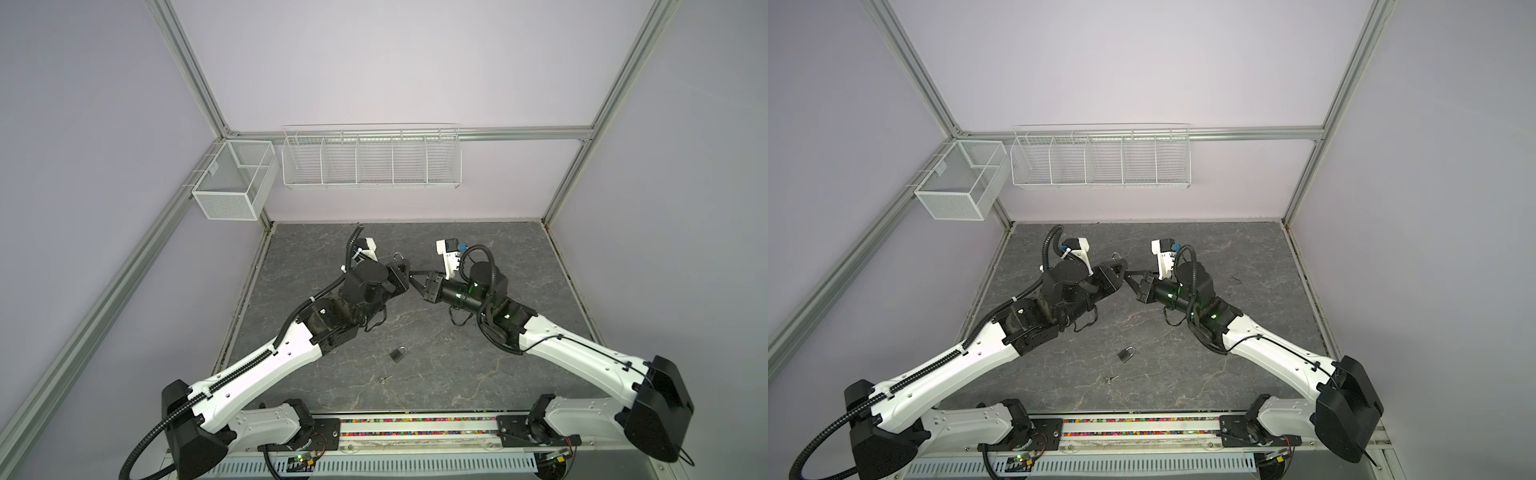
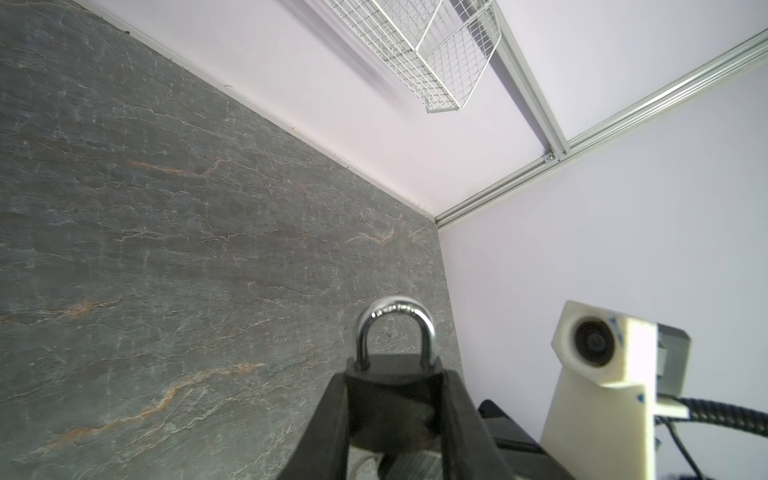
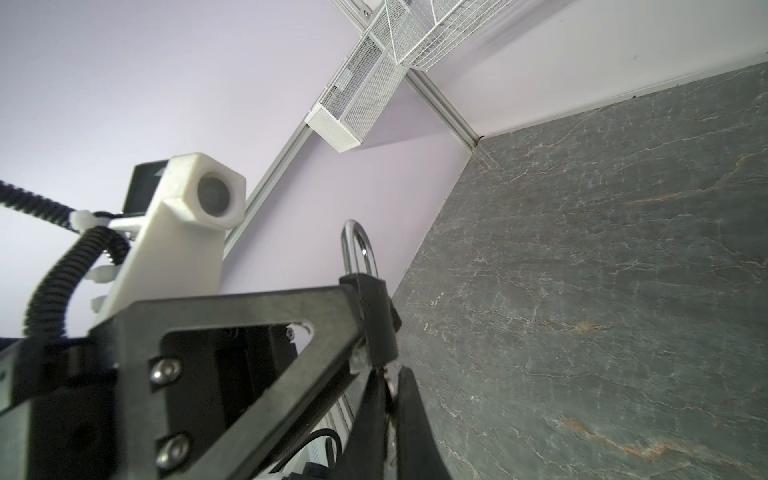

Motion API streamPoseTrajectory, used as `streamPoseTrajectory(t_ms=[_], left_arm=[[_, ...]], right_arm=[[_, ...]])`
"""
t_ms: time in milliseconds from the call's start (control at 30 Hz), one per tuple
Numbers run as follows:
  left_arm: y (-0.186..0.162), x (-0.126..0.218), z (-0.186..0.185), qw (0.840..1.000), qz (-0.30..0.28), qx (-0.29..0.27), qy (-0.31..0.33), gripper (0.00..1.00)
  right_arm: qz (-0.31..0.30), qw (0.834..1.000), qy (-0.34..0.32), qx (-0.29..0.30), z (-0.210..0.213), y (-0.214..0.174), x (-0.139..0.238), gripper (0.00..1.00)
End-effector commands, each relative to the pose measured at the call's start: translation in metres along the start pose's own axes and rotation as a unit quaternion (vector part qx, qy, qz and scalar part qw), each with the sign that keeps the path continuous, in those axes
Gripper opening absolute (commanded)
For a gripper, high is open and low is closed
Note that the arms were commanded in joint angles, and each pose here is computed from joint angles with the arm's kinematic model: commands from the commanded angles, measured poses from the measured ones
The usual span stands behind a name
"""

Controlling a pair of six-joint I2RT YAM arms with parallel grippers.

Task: Unlock with the key

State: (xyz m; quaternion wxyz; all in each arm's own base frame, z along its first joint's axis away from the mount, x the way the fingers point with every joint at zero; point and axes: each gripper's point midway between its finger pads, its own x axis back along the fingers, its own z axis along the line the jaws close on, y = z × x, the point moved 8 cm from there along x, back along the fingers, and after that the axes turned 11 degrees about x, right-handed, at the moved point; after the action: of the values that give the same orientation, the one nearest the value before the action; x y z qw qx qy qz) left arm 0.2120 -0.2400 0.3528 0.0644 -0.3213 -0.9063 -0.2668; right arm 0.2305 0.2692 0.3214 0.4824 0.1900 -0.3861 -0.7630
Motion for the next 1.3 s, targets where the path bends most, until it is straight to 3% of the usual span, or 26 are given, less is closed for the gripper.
streamPoseTrajectory(t_ms=[0, 133, 467, 600, 800, 1133, 1267], left_arm=[[-0.011, 0.000, -0.008, 0.998, 0.047, 0.022, -0.047, 0.00], [-0.013, -0.004, -0.008, 0.995, 0.056, 0.040, -0.067, 0.00], [0.002, 0.005, -0.013, 0.999, 0.013, -0.010, -0.052, 0.00], [0.009, 0.008, -0.015, 0.998, -0.011, -0.056, -0.039, 0.00], [0.017, 0.010, -0.010, 0.990, -0.016, -0.140, -0.008, 0.00], [0.010, 0.015, 0.022, 0.949, -0.009, -0.314, 0.020, 0.00], [0.001, 0.017, 0.032, 0.928, 0.001, -0.373, -0.014, 0.00]], right_arm=[[-0.054, 0.992, 0.113, -0.006, 0.037, 0.027, 0.011, 0.07], [-0.056, 0.990, 0.131, -0.020, 0.040, 0.030, 0.009, 0.07], [-0.025, 0.999, 0.047, 0.012, 0.026, 0.020, 0.009, 0.07], [-0.011, 0.999, 0.010, 0.033, 0.016, 0.013, 0.007, 0.20], [0.001, 0.998, -0.033, 0.055, 0.006, 0.007, 0.011, 0.33], [0.039, 0.982, -0.132, 0.129, 0.001, 0.010, 0.038, 0.56], [0.075, 0.969, -0.167, 0.165, 0.000, 0.012, 0.045, 0.66]])
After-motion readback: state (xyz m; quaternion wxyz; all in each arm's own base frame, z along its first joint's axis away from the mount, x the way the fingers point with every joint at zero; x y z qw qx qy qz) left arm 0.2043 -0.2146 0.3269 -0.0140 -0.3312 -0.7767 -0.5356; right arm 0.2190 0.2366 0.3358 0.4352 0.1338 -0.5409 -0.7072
